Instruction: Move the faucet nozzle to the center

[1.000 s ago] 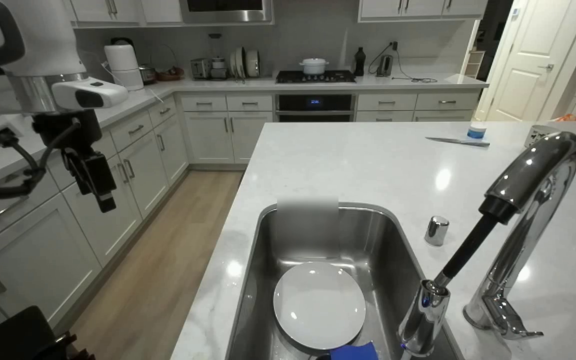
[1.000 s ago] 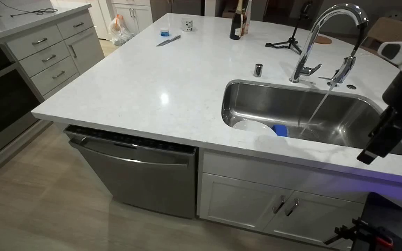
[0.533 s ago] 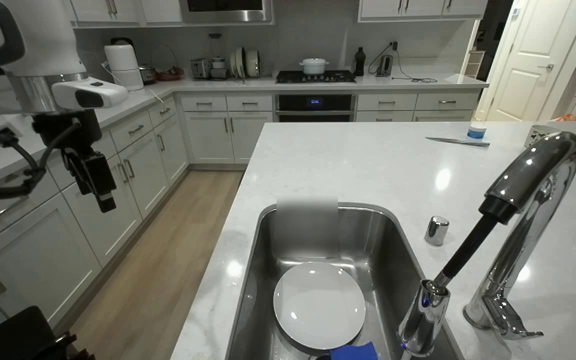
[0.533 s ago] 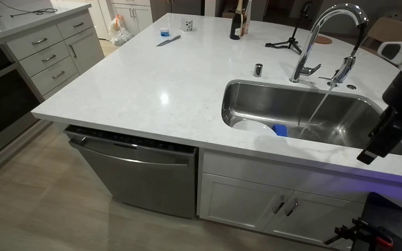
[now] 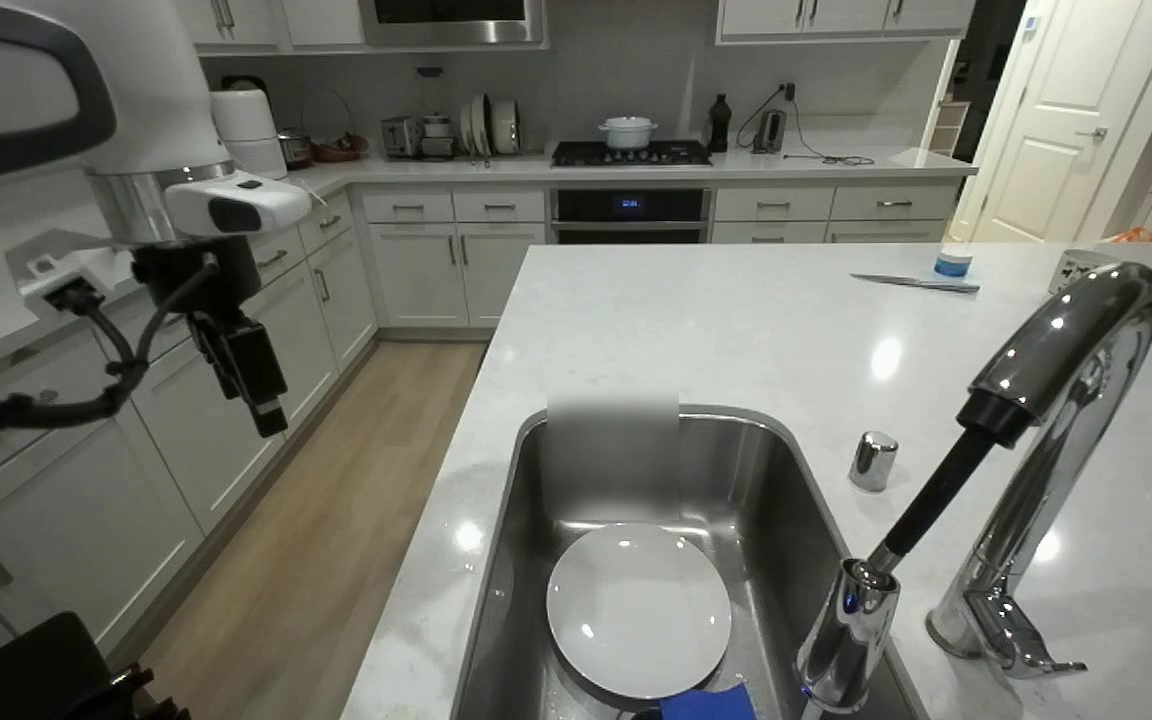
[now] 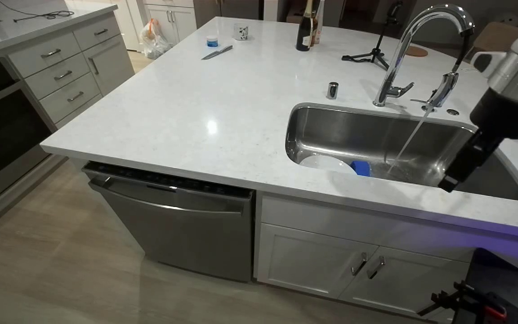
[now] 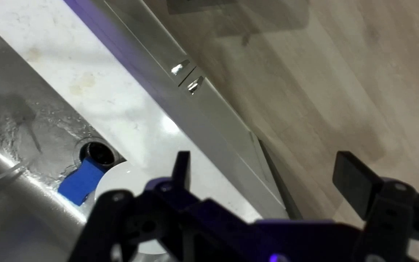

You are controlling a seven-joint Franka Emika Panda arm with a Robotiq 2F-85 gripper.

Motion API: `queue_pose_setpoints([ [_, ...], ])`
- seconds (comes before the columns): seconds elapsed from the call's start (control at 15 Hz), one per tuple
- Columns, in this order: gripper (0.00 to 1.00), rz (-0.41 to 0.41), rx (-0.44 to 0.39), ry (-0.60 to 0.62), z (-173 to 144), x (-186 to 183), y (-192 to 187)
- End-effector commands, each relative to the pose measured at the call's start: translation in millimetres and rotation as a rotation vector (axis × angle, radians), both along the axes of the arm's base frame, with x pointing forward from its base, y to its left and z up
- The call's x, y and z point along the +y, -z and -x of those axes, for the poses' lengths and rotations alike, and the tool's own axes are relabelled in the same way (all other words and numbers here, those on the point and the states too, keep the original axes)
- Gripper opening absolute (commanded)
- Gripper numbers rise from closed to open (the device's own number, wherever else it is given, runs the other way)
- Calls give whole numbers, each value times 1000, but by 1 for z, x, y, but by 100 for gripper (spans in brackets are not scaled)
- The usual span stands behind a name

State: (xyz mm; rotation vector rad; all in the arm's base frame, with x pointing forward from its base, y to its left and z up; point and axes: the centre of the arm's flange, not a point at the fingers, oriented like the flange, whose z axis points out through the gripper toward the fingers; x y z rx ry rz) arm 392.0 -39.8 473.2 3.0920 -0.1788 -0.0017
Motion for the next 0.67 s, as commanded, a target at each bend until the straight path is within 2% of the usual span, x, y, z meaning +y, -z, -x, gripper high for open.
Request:
queue_pose_setpoints([
  [0.0, 100, 84, -36, 125, -50, -36, 5],
  [0.33, 100, 188, -67, 310, -101, -90, 5],
  [0.6, 100, 271, -85, 455, -130, -125, -14],
])
